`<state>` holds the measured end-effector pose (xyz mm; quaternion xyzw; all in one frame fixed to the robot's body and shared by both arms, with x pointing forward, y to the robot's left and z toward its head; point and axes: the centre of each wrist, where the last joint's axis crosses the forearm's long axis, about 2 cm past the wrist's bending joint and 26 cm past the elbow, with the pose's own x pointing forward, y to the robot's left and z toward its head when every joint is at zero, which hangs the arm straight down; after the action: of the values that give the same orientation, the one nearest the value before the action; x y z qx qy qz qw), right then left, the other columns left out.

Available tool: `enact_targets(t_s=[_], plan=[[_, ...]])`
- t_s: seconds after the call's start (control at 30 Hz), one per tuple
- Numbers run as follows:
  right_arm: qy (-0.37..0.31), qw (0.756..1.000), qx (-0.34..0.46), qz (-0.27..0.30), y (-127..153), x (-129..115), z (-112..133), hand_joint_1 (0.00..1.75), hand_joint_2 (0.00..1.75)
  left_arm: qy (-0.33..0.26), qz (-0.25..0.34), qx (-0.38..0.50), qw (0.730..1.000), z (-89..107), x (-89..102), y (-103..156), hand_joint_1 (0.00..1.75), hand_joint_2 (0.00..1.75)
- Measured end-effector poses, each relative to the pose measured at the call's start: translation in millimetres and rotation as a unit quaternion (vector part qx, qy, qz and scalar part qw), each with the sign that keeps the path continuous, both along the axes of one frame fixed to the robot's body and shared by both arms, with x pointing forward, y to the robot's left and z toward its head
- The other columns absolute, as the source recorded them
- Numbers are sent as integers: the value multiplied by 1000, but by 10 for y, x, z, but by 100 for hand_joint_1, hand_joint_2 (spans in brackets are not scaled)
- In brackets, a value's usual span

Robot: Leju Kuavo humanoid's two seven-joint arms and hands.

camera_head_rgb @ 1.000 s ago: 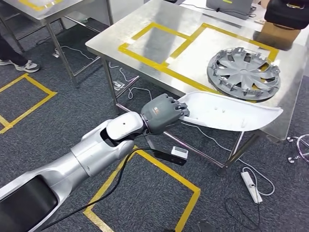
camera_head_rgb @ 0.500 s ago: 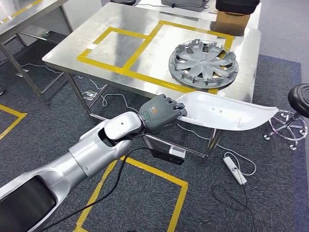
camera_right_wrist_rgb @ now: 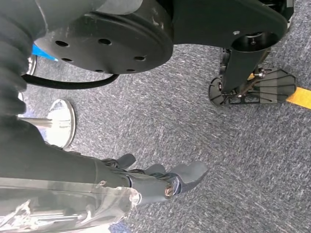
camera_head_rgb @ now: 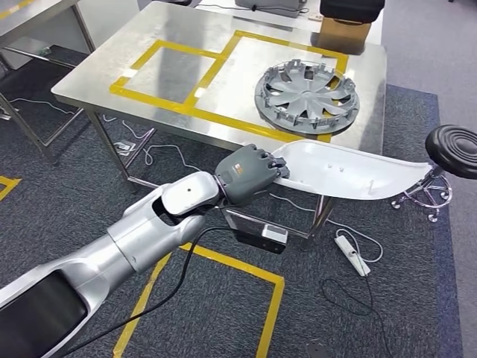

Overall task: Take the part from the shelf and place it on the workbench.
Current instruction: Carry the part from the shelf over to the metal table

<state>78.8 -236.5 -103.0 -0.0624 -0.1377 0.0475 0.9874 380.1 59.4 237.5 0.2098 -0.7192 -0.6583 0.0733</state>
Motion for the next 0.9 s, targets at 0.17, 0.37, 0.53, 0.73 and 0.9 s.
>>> enact_targets(t_s=[0.17,0.37,0.53,0.73,0.9], plan=[[1,1000,2,0,1,-4,-1,0,175,1,8,0,1000,13,11,7,175,175],[0,1000,2,-1,3,-6,-1,0,175,-4,19,1,1000,34,22,8,175,175],[-1,1000,2,0,3,-8,-1,0,175,-6,24,2,1000,33,22,10,175,175],[0,1000,2,0,3,-9,-1,0,175,-6,26,3,1000,28,28,24,175,175],[0,1000,2,0,3,-9,-1,0,175,-7,28,4,1000,25,31,31,175,175]])
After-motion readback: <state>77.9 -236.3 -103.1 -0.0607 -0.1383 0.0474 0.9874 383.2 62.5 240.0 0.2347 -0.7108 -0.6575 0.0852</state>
